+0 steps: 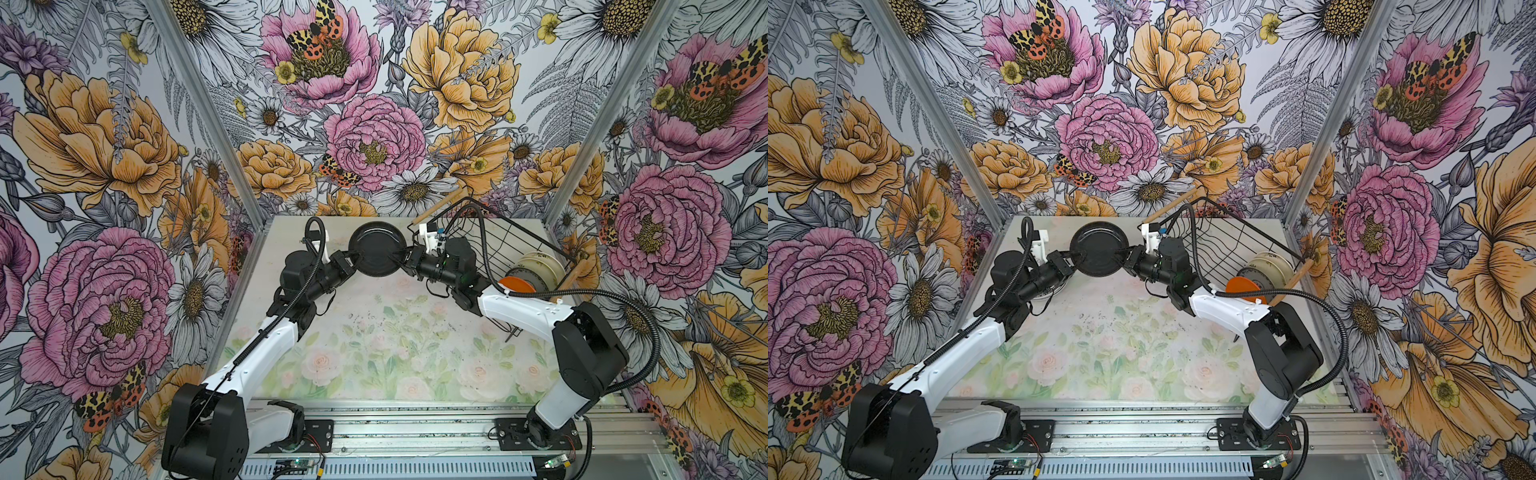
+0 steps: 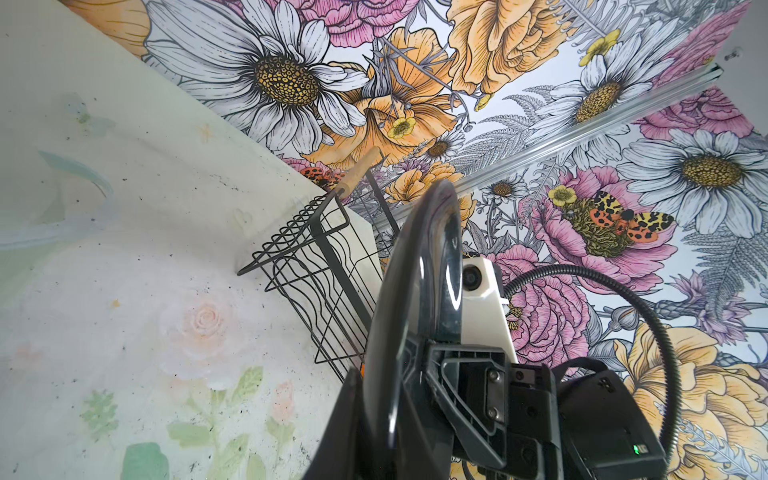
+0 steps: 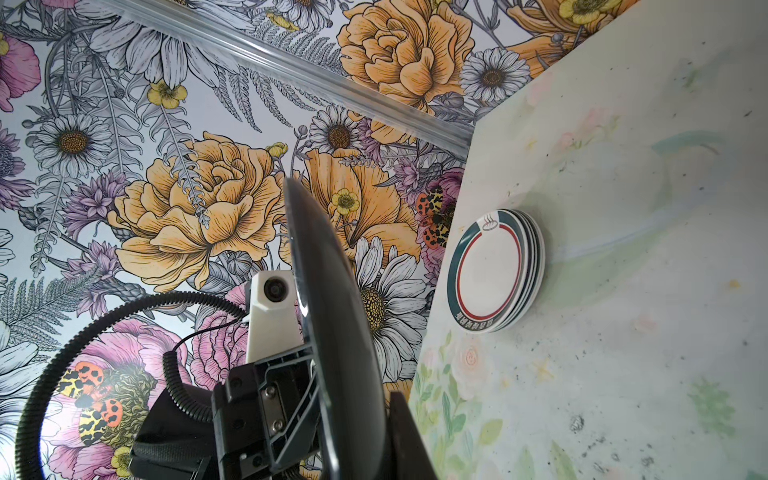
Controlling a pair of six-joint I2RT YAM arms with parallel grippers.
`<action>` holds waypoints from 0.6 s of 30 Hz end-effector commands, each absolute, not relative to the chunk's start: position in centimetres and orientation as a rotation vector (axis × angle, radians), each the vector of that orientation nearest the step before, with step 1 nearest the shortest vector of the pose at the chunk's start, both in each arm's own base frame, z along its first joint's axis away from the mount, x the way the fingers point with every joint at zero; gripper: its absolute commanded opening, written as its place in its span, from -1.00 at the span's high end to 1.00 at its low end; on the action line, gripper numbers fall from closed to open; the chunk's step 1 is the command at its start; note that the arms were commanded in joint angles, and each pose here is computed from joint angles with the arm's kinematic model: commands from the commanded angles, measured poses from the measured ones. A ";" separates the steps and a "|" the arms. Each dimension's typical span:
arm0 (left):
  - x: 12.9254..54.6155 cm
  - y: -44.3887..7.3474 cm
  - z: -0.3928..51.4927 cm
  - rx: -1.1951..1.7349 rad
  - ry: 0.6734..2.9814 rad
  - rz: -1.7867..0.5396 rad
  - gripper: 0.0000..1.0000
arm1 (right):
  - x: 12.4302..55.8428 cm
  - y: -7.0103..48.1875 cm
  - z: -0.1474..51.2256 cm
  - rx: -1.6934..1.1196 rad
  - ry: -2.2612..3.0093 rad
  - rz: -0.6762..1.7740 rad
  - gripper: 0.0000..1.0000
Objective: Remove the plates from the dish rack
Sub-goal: 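Close the left gripper on the dark plate while the right gripper releases, then lower the dark plate with the left gripper while the right gripper returns to the rack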
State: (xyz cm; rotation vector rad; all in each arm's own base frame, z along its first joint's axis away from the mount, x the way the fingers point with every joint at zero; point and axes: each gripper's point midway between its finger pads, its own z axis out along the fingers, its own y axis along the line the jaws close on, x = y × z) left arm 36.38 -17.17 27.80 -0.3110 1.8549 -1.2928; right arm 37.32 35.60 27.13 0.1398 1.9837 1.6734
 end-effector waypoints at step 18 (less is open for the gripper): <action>33.5 -7.0 23.6 -0.675 2.057 -1.042 1.00 | 37.7 31.4 28.4 -0.402 2.100 0.975 -0.99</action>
